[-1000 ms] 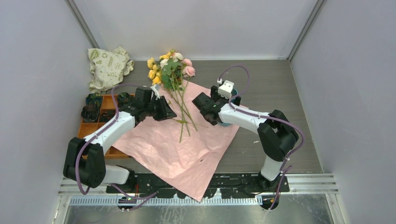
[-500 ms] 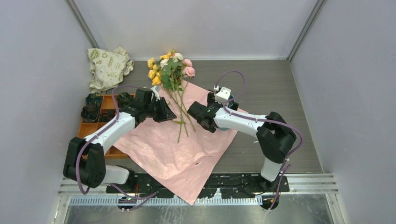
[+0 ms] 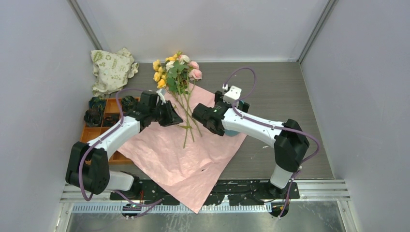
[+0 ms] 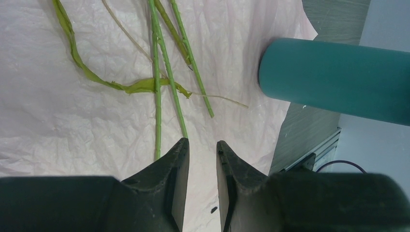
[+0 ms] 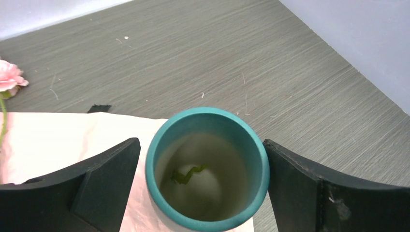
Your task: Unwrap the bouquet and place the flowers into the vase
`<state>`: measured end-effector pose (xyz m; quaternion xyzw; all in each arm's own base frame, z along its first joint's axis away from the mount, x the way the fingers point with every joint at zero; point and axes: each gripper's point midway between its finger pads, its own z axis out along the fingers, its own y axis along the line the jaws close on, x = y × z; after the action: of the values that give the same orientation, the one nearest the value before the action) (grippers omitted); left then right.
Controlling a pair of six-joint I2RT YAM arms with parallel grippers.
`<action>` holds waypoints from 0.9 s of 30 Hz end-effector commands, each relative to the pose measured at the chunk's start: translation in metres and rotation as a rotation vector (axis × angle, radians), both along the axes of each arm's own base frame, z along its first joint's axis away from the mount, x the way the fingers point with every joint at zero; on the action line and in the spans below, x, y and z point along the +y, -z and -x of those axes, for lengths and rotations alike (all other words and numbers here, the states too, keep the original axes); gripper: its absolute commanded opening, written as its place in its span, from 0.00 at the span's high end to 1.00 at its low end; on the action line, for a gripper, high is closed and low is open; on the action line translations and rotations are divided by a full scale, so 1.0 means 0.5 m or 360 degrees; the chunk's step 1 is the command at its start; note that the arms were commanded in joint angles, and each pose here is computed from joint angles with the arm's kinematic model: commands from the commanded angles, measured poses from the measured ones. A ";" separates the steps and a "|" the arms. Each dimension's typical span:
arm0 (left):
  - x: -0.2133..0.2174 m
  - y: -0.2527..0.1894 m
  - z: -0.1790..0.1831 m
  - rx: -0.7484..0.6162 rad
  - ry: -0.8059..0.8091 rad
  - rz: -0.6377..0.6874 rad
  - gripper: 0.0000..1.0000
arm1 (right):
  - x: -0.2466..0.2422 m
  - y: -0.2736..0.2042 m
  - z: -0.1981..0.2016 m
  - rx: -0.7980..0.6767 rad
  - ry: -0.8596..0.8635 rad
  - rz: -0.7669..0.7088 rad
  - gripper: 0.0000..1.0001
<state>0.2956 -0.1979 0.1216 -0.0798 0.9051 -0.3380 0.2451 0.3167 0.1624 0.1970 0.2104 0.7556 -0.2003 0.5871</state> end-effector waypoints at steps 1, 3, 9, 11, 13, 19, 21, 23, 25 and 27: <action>-0.013 -0.020 -0.012 -0.0095 0.0044 0.0046 0.71 | 0.000 -0.104 0.012 -0.0229 -0.0004 -0.0087 0.01; -0.013 -0.018 -0.012 -0.0093 0.0046 0.0045 0.71 | 0.002 -0.123 0.014 -0.0247 -0.0011 -0.0099 0.00; -0.015 -0.032 -0.022 -0.0120 0.0050 0.0046 0.71 | -0.005 -0.232 0.017 -0.0357 -0.0026 -0.0123 0.00; -0.011 -0.047 -0.030 -0.0139 0.0052 0.0009 0.70 | -0.003 -0.287 0.014 -0.0406 -0.0036 -0.0126 0.00; -0.007 -0.073 -0.041 -0.0183 0.0054 -0.0025 0.70 | -0.002 -0.341 0.012 -0.0443 -0.0047 -0.0150 0.00; 0.003 -0.152 -0.069 -0.0303 -0.0006 -0.0067 0.67 | 0.036 -0.461 -0.009 -0.0422 -0.0332 -0.0241 0.01; 0.020 -0.174 -0.075 -0.0323 -0.0066 -0.0118 0.66 | 0.061 -0.491 -0.023 -0.0363 -0.0444 -0.0218 0.03; 0.053 -0.189 -0.078 -0.0332 -0.0177 -0.0189 0.65 | 0.106 -0.508 -0.040 -0.0272 -0.0605 -0.0172 0.05; 0.092 -0.213 -0.081 -0.0377 -0.0327 -0.0245 0.62 | 0.148 -0.519 -0.055 -0.0211 -0.0722 -0.0171 0.07; 0.141 -0.228 -0.083 -0.0400 -0.0516 -0.0295 0.60 | 0.190 -0.526 -0.076 -0.0169 -0.0843 -0.0229 0.09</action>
<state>0.3343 -0.1752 0.2039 -0.0871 0.8888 -0.2845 0.3486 0.3392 0.2146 0.4636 0.1656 0.7245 -0.0047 0.6691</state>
